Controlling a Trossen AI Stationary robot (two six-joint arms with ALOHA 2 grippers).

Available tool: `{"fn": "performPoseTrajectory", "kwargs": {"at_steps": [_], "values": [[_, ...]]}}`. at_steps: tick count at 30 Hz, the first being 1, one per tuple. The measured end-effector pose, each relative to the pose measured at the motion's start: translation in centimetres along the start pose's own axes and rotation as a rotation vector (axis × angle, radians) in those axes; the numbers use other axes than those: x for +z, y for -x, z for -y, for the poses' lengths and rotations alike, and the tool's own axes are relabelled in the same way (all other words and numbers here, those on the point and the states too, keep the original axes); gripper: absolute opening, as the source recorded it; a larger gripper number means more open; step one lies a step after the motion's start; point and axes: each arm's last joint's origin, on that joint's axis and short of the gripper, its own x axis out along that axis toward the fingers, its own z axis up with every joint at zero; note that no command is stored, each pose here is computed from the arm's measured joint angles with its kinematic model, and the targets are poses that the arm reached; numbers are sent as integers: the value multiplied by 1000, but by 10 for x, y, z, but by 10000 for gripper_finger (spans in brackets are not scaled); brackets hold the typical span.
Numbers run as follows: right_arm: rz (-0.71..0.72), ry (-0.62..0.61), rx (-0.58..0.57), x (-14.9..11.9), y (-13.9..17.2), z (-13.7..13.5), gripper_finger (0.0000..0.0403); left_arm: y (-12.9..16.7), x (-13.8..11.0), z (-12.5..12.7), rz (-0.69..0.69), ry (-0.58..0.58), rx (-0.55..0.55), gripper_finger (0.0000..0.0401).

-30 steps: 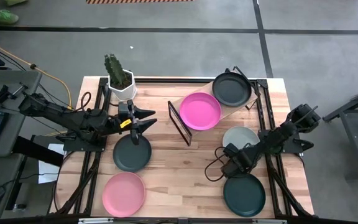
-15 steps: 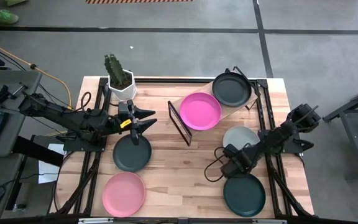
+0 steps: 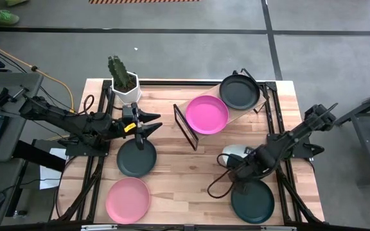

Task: Place and stack plates onto a shelf
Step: Stack the gray plate on top of the pink plate on the shelf

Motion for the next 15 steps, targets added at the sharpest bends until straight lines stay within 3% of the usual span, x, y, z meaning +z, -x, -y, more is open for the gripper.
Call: {"fn": "performPoseTrajectory", "kwargs": {"at_steps": [11,15], "values": [[279,235,406,14,128,-23,0,0,0,0,0,0,0,163],[502,277,442,19,176,-14,0,0,0,0,0,0,0,163]]}}
